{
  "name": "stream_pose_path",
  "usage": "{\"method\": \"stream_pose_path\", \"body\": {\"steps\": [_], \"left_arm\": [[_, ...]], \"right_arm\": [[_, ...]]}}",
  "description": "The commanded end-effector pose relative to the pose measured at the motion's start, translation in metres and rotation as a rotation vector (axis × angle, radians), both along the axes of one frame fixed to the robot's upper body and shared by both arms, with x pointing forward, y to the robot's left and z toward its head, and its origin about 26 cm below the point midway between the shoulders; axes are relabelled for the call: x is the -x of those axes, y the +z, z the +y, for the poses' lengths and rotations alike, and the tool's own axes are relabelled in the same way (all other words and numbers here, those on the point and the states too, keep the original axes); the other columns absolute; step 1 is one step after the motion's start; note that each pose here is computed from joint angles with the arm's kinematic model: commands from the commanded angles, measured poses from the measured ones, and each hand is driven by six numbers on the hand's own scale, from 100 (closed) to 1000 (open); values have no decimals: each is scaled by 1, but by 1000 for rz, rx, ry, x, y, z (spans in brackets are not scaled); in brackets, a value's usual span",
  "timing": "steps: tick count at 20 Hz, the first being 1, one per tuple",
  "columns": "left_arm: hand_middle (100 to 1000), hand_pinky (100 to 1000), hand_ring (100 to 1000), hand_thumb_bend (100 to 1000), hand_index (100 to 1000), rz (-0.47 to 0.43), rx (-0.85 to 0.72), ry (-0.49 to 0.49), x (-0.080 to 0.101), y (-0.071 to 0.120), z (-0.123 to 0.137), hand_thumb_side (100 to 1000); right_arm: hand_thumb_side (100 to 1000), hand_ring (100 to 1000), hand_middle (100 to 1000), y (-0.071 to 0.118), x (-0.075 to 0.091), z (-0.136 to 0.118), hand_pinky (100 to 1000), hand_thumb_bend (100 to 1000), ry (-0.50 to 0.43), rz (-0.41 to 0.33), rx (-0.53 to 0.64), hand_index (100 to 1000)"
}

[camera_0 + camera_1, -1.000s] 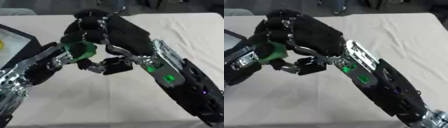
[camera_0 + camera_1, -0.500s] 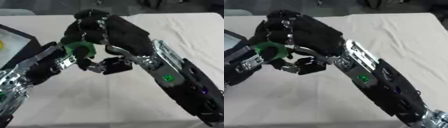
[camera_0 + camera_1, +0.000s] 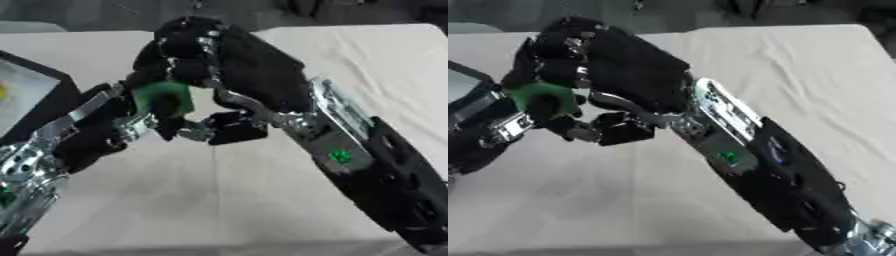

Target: Pick up the objects with one hand, pass them to the other hand, and then place them into the box on the other side of the table.

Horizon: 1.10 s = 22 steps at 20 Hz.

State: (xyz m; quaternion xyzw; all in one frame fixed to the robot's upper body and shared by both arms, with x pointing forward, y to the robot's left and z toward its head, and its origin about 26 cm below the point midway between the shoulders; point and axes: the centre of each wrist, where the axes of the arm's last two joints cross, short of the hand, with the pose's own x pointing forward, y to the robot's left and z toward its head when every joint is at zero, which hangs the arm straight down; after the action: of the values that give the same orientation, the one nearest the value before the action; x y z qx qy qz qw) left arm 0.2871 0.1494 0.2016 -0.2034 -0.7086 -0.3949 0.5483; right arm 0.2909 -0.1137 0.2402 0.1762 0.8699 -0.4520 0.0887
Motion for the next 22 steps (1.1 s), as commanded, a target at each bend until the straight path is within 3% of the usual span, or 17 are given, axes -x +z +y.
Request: {"method": "stream_pose_path", "body": {"steps": [1,6,9,13,17,22], "left_arm": [[589,586,894,100,448,-31,20,66,-5,8,11,607],[590,586,894,100,448,-30,6,126,-12,-1,18,598],[591,585,892,100,448,-32,-17,176,-17,-11,25,587],[597,584,889,100,454,-60,-58,297,-27,-23,42,550],[602,585,885,100,461,-148,-129,551,-41,-28,74,483],[612,586,870,100,481,-280,-250,1023,-70,-30,133,365]], "right_arm": [[100,655,663,8,4,-6,784,431,-6,-61,-25,771],[100,740,808,9,3,-8,819,471,6,-99,-62,864],[100,851,929,9,2,-10,903,506,22,-112,-94,933],[100,871,958,10,0,-15,918,510,19,-124,-140,941],[100,859,935,9,-2,-22,910,499,-9,-139,-182,937],[100,846,918,5,-2,-24,901,474,-26,-139,-191,933]]}}
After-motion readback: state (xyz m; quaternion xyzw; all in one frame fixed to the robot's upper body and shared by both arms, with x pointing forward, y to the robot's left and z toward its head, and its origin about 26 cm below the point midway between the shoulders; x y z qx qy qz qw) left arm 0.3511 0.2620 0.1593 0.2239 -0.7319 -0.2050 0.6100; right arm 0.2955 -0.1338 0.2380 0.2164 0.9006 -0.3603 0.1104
